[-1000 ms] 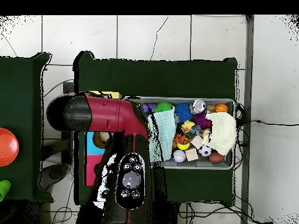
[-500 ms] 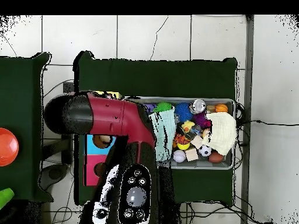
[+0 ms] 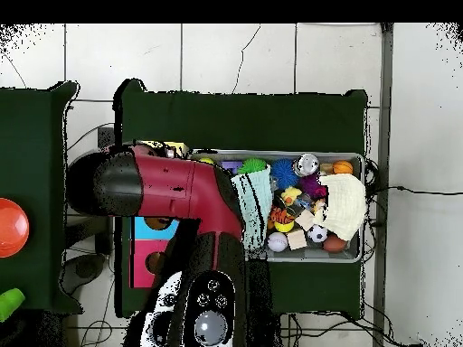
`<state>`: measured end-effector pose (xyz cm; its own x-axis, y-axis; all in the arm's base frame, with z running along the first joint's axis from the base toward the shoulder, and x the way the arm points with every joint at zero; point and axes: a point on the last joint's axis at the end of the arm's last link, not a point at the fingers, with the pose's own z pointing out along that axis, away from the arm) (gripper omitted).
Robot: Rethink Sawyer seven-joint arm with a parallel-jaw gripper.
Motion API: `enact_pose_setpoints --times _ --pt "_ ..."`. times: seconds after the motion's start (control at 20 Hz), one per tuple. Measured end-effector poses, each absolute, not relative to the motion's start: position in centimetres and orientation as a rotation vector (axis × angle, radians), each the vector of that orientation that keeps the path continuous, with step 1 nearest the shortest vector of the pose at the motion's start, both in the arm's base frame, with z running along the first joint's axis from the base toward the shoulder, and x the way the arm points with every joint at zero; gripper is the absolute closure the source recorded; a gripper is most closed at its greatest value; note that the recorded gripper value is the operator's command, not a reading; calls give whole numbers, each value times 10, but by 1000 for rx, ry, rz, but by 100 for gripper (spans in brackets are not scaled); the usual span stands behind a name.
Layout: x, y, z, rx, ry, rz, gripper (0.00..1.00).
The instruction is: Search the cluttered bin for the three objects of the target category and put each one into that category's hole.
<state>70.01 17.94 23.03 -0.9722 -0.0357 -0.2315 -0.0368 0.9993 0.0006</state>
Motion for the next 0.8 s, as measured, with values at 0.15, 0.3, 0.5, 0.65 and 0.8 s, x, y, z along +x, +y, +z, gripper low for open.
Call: enact_pose_setpoints --times 0.15,0.3,0.5,0.65,0.8 --pt "697 182 231 -60 2909 1 100" --pt "693 185 229 -70 2914 -3 100" --pt "689 188 227 -77 2920 -5 100" --pt "681 189 222 -78 2937 -6 100" --pt "670 188 215 -75 2961 -7 100"
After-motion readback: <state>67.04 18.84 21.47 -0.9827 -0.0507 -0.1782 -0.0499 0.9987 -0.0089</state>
